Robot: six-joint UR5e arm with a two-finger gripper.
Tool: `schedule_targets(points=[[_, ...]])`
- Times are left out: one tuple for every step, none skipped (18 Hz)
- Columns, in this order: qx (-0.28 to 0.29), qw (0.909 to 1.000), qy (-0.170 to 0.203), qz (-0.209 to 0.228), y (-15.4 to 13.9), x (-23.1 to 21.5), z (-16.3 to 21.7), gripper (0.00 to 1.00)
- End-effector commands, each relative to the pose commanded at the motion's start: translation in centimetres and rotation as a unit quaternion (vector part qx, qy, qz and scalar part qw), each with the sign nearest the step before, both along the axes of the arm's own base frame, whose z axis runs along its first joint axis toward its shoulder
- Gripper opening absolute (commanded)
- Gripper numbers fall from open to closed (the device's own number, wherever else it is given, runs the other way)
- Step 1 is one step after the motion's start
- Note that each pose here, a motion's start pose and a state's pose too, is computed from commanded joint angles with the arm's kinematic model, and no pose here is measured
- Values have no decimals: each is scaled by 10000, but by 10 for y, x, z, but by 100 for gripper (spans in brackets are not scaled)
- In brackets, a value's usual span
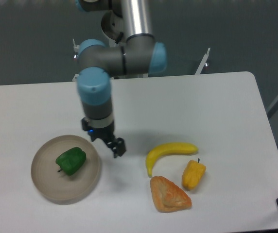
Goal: Place the green pepper on the plate
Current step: 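Raise the open gripper up and away from the pepper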
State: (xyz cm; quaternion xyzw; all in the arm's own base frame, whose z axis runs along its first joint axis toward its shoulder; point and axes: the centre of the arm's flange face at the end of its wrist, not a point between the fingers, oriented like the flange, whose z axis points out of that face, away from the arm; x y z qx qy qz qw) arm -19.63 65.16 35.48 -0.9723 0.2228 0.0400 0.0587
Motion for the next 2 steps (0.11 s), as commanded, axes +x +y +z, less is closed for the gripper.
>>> schedule_targets(points=[[-15, 10000, 14, -29, -2, -7, -1, 100], [-29, 10000, 42, -48, -3, -13, -2, 100]])
